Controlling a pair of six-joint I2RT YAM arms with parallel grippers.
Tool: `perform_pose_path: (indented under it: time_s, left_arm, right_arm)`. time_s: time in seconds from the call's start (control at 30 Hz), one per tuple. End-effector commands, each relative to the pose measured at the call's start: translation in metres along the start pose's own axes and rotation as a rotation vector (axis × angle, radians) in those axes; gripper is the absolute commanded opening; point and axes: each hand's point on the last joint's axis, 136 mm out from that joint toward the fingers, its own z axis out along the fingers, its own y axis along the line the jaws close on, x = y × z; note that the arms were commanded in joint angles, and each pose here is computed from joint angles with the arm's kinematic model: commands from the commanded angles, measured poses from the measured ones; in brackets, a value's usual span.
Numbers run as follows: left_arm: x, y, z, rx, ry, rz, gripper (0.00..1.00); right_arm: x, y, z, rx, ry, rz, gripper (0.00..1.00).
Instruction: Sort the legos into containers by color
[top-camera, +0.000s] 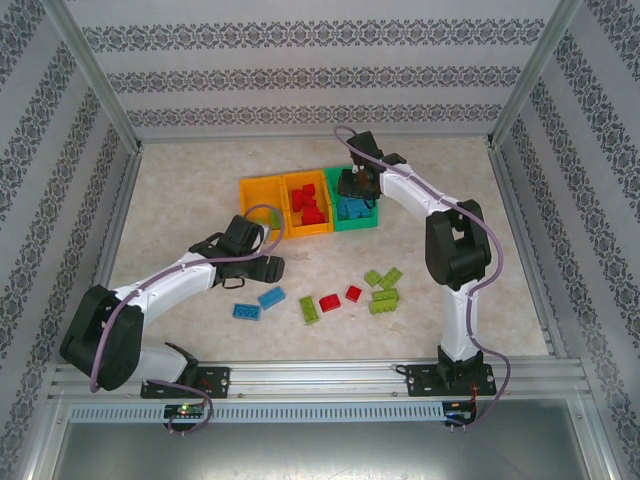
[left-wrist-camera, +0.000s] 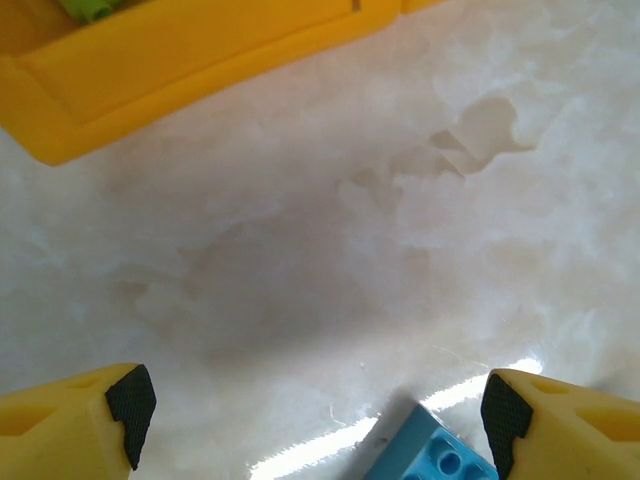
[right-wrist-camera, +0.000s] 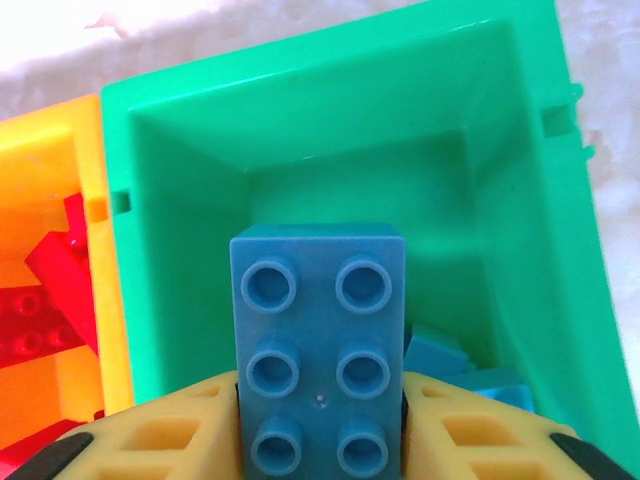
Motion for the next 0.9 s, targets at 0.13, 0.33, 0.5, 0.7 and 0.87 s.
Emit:
perform_pose_path:
  time_s: [0.13,0.33,0.5,0.7,0.87]
  left_arm:
    - [0.033,-0.006,0.002,-0.021,0.107,-0.014,0.87]
    - [0.047,-0.009,0.000,-0.044,0.171,0.021,0.85]
    - [0.058,-0.017,0.000,-0.040,0.205,0.059,0.82]
    - [0.068,-0.025,0.002,-0.047,0.255,0.110,0.80]
    - [0.071,-0.027,0.006,-0.060,0.281,0.133,0.80]
  right_arm:
    - [-0.003,0.003,0.000,-0.023,0.023,0.012,0.56]
    - [-0.002,0.011,-0.018,-0.067,-0.004,0.016,0.61]
    - [0.004,0.014,-0.035,-0.083,-0.021,0.000,0.65]
    - [0.010,0.004,-0.043,-0.077,-0.029,0.006,0.66]
    - [0.015,-0.004,-0.043,-0.068,-0.024,0.014,0.67]
